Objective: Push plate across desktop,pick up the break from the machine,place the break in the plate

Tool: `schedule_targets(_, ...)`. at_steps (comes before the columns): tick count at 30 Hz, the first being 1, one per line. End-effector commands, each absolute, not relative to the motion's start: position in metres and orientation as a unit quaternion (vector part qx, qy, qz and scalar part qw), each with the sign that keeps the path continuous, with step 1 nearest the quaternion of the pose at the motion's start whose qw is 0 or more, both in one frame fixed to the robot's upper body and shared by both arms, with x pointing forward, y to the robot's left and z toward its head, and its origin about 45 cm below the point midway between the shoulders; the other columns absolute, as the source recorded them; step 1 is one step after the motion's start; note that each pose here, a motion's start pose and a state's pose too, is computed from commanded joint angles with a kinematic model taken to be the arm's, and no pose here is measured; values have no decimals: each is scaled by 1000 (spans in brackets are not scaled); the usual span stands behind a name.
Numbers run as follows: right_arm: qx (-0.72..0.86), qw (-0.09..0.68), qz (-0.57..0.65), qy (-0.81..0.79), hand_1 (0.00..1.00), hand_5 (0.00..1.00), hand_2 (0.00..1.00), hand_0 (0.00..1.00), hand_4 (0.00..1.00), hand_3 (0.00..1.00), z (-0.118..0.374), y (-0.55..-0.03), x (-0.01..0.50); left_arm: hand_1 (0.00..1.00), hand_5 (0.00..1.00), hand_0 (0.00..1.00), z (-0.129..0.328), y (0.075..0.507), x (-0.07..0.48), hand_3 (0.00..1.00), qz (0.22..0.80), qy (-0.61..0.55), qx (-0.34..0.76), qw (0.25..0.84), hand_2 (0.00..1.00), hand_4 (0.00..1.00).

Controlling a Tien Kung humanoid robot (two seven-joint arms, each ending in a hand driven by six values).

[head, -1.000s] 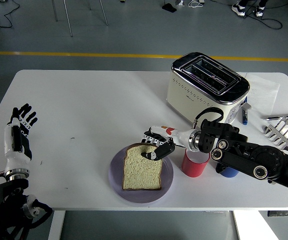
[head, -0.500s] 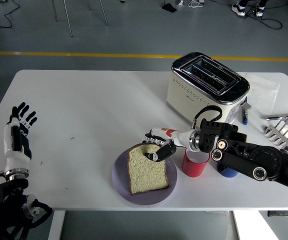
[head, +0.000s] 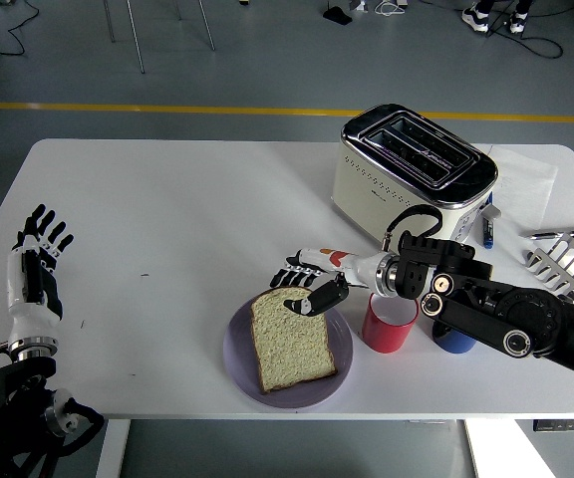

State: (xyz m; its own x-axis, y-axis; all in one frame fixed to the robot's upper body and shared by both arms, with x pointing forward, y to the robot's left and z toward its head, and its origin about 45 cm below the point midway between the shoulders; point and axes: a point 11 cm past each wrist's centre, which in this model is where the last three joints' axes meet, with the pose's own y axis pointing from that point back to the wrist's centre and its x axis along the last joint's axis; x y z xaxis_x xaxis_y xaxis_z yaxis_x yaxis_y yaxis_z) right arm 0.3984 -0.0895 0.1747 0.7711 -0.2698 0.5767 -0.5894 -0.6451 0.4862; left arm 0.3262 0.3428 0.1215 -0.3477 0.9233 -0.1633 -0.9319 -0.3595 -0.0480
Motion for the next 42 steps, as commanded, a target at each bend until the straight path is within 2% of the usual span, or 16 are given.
schedule_targets(1, 877, 339, 233, -248, 818, 173, 817, 842, 667, 749, 176, -89, 399, 850, 944, 787, 121, 343, 326, 920, 820, 27, -81, 566, 919, 496)
schedule_targets(11, 877, 301, 257, -272, 824, 178, 825, 854, 671, 764, 198, -86, 404, 845, 941, 786, 120, 342, 325, 911, 820, 27, -79, 566, 914, 489)
schedule_targets(18, 868, 256, 305, -298, 821, 186, 813, 851, 678, 772, 234, -82, 410, 831, 953, 782, 121, 342, 324, 891, 820, 26, -80, 566, 901, 496)
schedule_targets(19, 866, 241, 313, -307, 808, 214, 802, 843, 669, 777, 244, -82, 411, 817, 966, 774, 121, 342, 324, 856, 820, 25, -80, 566, 882, 509)
schedule_targets(23, 861, 178, 320, -353, 808, 214, 802, 843, 669, 777, 279, -86, 417, 817, 966, 774, 122, 343, 325, 856, 821, 25, -81, 565, 882, 509)
schedule_targets(28, 851, 56, 275, -444, 797, 248, 798, 834, 638, 781, 333, -113, 432, 811, 983, 773, 124, 344, 326, 840, 822, 23, -84, 563, 872, 532)
schedule_targets(30, 847, 25, 252, -468, 797, 248, 798, 834, 638, 781, 343, -123, 435, 811, 983, 773, 125, 345, 327, 840, 822, 23, -85, 562, 872, 532)
schedule_targets(31, 842, 2, 236, -484, 779, 275, 784, 817, 597, 783, 350, -130, 438, 806, 979, 769, 125, 345, 327, 828, 823, 22, -86, 562, 869, 528)
schedule_targets(36, 809, -96, 141, -562, 779, 275, 784, 817, 597, 783, 372, -177, 451, 806, 979, 769, 133, 346, 328, 828, 822, 18, -96, 561, 869, 528)
schedule_targets(37, 798, -108, 121, -580, 777, 427, 792, 833, 527, 774, 372, -193, 454, 808, 988, 765, 137, 345, 329, 825, 821, 16, -102, 562, 867, 528)
schedule_targets(42, 748, -141, 71, -645, 777, 427, 792, 833, 527, 774, 362, -253, 458, 808, 988, 765, 151, 345, 332, 825, 817, 15, -123, 563, 867, 528)
